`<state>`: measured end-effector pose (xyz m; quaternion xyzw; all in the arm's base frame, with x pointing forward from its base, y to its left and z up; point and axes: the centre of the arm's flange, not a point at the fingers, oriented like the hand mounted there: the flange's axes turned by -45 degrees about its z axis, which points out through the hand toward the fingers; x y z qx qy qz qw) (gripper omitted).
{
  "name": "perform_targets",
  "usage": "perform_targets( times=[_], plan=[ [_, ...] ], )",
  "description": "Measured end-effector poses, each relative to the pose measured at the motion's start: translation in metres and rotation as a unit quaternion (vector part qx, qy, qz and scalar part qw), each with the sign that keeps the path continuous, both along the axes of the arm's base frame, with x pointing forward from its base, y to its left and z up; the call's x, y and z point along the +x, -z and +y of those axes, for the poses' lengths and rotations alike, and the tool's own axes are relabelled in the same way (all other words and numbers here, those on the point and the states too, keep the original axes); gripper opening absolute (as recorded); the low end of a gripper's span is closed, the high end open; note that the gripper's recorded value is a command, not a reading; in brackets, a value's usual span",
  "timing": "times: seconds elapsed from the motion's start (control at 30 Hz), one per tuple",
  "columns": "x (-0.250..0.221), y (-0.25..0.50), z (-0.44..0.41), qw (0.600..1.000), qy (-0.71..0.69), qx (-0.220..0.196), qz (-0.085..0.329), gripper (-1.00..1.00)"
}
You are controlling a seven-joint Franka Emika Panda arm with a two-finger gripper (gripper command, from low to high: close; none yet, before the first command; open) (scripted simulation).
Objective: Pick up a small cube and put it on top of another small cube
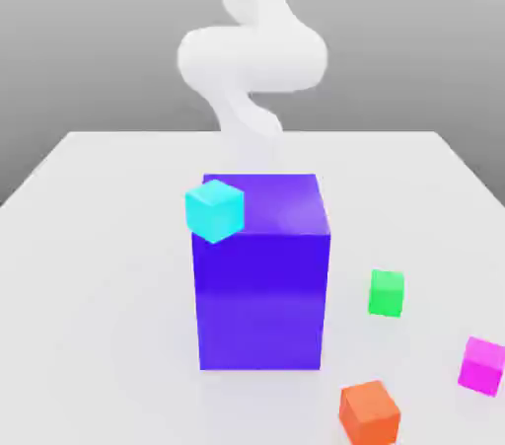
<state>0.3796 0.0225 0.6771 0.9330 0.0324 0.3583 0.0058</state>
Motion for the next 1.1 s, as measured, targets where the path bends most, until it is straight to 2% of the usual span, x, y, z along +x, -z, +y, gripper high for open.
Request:
perform_targets(
  times=[0.23, 0.47, 0.73, 0.9, 1.03, 1.07, 1.1],
  plan=[
    [0.069, 0.111, 0.074, 0.988, -0.105, -0.062, 0.091, 0.0],
    [0.093, 0.235, 0.152, 0.954, -0.218, -0.114, 0.173, 0.0],
    [0.064, 0.382, 0.241, 0.884, -0.358, -0.16, 0.256, 0.0],
    [0.023, 0.471, 0.276, 0.83, -0.433, -0.175, 0.303, 0.0],
    [0.015, 0.527, 0.282, 0.821, -0.446, -0.177, 0.311, 0.0],
    [0.015, 0.541, 0.282, 0.82, -0.447, -0.177, 0.311, -1.0],
    [0.015, 0.541, 0.282, 0.82, -0.447, -0.177, 0.311, -1.0]
  ],
)
